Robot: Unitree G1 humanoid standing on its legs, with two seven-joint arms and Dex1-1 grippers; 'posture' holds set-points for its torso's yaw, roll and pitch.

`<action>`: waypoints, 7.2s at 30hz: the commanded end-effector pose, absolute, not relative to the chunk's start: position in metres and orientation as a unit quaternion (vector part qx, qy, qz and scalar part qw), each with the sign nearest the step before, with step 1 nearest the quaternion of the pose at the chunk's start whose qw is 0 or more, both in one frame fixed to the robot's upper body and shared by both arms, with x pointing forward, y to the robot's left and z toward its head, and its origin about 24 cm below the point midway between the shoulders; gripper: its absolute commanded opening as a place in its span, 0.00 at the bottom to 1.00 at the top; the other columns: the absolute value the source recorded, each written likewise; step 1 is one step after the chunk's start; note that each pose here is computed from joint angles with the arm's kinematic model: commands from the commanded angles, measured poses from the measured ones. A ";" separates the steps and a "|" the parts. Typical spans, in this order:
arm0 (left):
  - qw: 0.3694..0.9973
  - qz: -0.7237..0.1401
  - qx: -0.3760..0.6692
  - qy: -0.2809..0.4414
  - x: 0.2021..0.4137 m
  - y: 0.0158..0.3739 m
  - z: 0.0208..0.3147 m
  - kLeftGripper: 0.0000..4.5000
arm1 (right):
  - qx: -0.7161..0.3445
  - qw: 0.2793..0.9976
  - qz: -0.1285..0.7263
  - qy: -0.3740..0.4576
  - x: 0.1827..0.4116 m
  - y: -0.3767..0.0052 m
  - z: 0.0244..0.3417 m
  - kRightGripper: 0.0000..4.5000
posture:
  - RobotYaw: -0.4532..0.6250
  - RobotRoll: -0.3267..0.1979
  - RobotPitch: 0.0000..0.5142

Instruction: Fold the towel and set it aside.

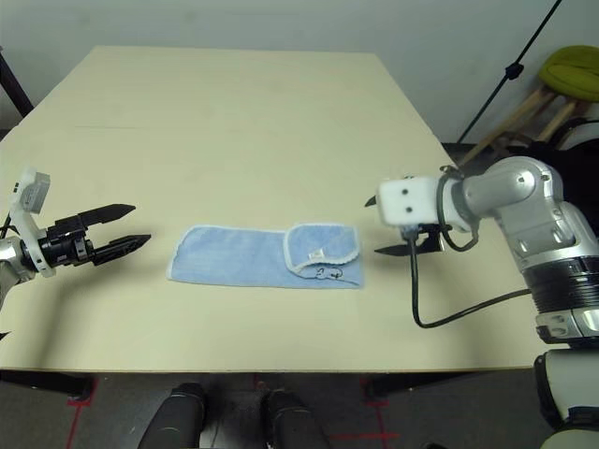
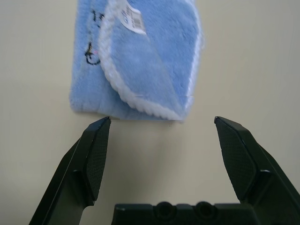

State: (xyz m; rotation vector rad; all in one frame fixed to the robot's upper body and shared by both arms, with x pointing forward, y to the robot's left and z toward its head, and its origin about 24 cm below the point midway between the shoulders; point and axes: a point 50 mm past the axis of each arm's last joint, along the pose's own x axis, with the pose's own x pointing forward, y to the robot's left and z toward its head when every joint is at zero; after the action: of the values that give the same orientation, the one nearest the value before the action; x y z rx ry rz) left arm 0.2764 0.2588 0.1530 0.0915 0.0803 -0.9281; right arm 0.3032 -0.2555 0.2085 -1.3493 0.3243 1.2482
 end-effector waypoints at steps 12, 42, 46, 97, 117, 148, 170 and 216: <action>0.896 -0.440 0.052 0.033 0.272 0.258 0.152 1.00 | -0.630 0.539 0.549 0.104 0.326 -0.230 0.185 0.78 | 0.61 0.62 0.29; 0.884 -0.468 0.008 0.023 0.291 0.174 0.176 1.00 | -0.347 0.798 0.478 0.121 0.332 -0.250 0.224 0.99 | 0.61 0.62 0.32; 0.861 -0.508 -0.012 -0.001 0.302 0.132 0.188 1.00 | -0.190 0.868 0.436 0.142 0.309 -0.266 0.211 0.99 | 0.60 0.62 0.32; 0.731 -0.645 0.198 0.102 0.336 -0.029 0.109 0.01 | -0.109 0.926 0.329 0.147 0.273 -0.255 0.118 0.00 | 0.49 0.62 0.26; 0.781 -0.604 0.062 0.146 0.337 0.007 0.112 0.01 | -0.118 0.912 0.356 0.167 0.272 -0.255 0.102 0.00 | 0.53 0.62 0.27; 0.805 -0.420 -0.218 0.357 0.223 0.162 0.126 1.00 | -0.207 0.794 0.570 0.053 0.244 -0.284 0.191 0.99 | 0.55 0.62 0.34; 0.832 -0.224 -0.293 0.414 0.252 0.144 0.083 1.00 | -0.207 0.810 0.547 0.036 0.241 -0.286 0.197 0.99 | 0.52 0.62 0.34; 0.927 -0.197 -0.216 0.234 0.239 0.198 0.157 0.00 | -0.166 0.777 0.601 0.088 0.244 -0.289 0.185 1.00 | 0.61 0.62 0.31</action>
State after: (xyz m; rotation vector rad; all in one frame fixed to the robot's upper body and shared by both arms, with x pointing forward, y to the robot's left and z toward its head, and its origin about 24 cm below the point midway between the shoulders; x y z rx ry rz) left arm 0.2373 0.2170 0.1500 -0.4481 0.4837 -0.2775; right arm 0.2446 -0.2905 0.1865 -0.3585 0.1730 1.2829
